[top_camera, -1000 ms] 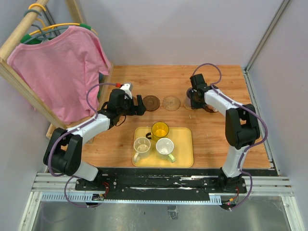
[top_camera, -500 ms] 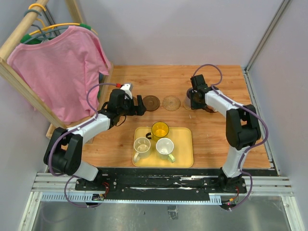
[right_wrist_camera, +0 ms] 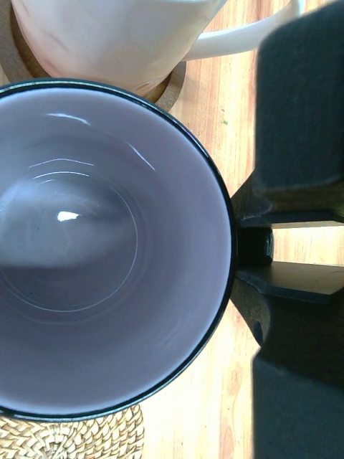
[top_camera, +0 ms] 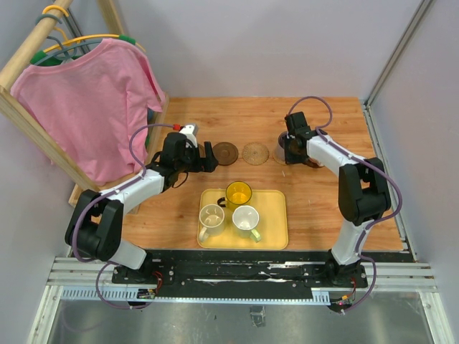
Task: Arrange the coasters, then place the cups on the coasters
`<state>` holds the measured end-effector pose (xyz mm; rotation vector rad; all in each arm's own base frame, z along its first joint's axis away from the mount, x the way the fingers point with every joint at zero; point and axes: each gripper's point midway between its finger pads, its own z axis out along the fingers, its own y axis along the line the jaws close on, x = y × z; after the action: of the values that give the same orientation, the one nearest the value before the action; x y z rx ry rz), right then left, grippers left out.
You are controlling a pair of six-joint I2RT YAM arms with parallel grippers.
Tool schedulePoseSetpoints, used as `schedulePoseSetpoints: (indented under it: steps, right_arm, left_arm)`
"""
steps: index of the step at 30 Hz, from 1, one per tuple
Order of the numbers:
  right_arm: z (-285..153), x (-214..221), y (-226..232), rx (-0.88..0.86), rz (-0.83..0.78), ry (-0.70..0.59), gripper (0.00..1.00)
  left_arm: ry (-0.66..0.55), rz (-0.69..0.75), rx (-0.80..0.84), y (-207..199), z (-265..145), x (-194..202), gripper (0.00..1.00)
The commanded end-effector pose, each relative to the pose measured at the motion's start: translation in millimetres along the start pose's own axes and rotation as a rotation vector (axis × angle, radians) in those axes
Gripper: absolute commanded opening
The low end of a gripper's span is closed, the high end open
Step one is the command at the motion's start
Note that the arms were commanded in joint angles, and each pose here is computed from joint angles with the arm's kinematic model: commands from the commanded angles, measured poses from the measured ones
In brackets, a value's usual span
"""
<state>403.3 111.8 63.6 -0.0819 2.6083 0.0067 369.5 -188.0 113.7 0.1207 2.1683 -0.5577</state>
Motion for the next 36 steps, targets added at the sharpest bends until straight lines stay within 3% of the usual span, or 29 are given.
schedulePoseSetpoints:
  steps: [1, 11, 15, 24, 36]
  right_arm:
    - [-14, -15, -7, 0.004, 0.036, -0.059, 0.01]
    - [-5, -7, -5, 0.000, 0.031, -0.027, 0.01]
    - [-2, -6, -3, -0.010, 0.028, -0.015, 0.15]
    - [-7, -7, -1, -0.009, 0.027, -0.025, 0.60]
    - [-46, -5, 7, 0.007, 0.001, -0.076, 0.68]
  left_arm:
    - [-0.033, 0.018, 0.028, -9, 4, -14, 1.00]
    - [-0.023, 0.014, 0.031, -10, 5, -11, 1.00]
    - [-0.025, 0.014, 0.031, -9, 5, -12, 1.00]
    - [-0.021, 0.013, 0.029, -9, 5, -11, 1.00]
    - [-0.026, 0.015, 0.035, -11, 0, -12, 1.00]
